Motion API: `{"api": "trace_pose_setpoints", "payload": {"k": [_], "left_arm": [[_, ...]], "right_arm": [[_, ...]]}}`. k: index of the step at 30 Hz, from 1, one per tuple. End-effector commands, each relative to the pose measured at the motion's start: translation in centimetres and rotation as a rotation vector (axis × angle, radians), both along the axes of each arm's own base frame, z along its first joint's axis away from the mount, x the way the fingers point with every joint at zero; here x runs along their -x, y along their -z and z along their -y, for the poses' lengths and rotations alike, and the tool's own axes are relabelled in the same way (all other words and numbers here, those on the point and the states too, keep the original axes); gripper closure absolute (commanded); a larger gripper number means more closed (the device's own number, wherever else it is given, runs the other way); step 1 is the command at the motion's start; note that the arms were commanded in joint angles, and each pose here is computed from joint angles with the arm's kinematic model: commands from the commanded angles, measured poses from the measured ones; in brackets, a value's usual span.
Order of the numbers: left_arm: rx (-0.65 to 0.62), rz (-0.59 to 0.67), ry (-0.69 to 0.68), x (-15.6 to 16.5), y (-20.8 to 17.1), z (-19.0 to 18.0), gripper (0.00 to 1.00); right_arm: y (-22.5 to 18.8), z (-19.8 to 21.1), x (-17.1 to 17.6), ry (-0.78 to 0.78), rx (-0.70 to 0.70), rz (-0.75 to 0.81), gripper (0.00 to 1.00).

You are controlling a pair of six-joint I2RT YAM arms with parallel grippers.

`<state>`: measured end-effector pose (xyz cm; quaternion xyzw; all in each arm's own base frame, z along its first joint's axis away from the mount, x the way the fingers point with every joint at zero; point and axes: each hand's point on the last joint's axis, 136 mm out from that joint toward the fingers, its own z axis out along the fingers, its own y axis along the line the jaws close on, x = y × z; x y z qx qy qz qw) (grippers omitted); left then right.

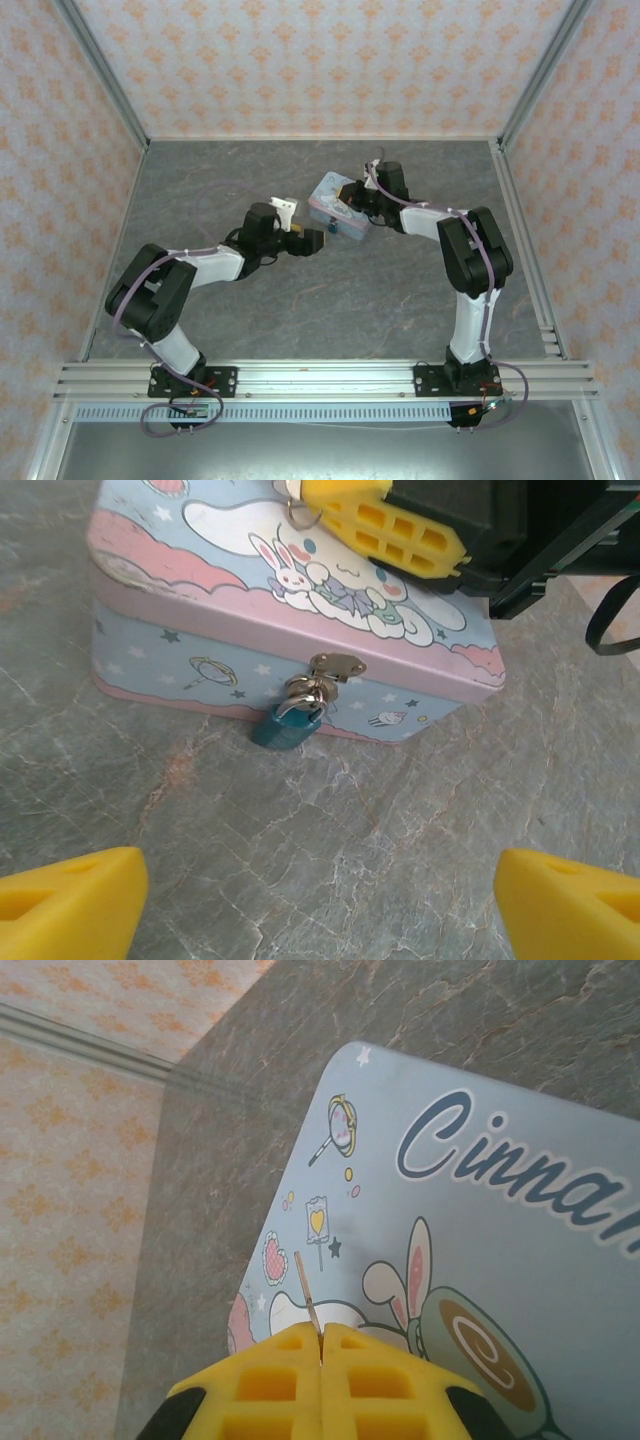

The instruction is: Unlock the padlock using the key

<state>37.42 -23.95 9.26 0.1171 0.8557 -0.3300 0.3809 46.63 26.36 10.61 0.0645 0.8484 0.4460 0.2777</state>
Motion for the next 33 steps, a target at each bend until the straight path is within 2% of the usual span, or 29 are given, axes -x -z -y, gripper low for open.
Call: {"api": "trace_pose_setpoints", "payload": {"k": [1, 6, 12, 22, 33], "left_arm": [[0.032, 0.039, 0.057, -0.2, -0.7, 1.3, 0.14], [0.027, 0.013, 0.089, -0.2, 0.7, 2.0, 0.2], [0.019, 0.004, 0.099, -0.8, 2.2, 2.4, 0.22], [0.014, 0.012, 0.105, -2.8, 2.8, 3.4, 0.26], [0.04, -0.031, 0.13, -3.3, 4.9, 4.5, 0.37]], "right_arm": [[5.8, 0.4, 4.1, -0.032, 0.052, -0.197, 1.0], [6.4, -0.1, 5.6, -0.042, 0.053, -0.219, 1.0], [6.5, -0.9, 6.5, -0.055, 0.053, -0.214, 1.0], [6.6, -1.2, 6.5, -0.052, 0.056, -0.215, 1.0], [6.6, -1.4, 6.6, -0.057, 0.051, -0.214, 1.0]]}}
